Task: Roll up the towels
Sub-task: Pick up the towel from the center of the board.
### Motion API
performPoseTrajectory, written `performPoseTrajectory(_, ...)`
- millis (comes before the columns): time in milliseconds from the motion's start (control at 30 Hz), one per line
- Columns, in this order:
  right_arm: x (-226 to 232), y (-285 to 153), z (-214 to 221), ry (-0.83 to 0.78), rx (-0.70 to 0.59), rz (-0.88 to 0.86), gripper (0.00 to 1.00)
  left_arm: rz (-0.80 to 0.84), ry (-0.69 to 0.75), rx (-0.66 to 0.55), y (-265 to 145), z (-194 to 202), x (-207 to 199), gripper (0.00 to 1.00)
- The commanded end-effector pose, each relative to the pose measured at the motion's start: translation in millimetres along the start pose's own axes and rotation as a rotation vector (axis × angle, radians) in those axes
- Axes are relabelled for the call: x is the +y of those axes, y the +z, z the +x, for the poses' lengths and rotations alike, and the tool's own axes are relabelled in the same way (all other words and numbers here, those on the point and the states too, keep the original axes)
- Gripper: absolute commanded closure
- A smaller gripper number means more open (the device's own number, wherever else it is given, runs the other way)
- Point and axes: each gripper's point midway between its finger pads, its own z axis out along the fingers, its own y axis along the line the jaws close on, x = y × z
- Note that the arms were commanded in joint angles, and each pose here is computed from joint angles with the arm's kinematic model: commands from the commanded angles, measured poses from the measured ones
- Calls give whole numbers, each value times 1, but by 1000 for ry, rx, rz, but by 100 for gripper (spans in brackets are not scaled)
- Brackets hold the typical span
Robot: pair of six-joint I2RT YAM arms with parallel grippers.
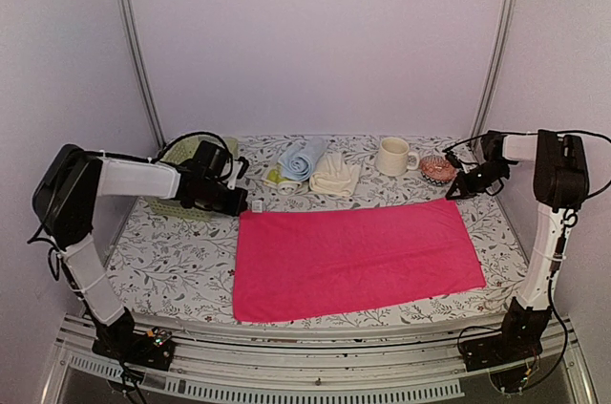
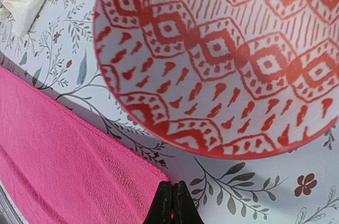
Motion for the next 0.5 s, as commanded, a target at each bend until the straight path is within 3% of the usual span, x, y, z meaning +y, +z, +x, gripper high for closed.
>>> performPoseTrajectory(0,19,-42,-40,-106,-134,6,98,-52,14,-121,-34,-34,13,100)
performPoseTrajectory(467,37,-59,-43,-185,-188,-17,97,-37,5,-144,-55,-34,12,100)
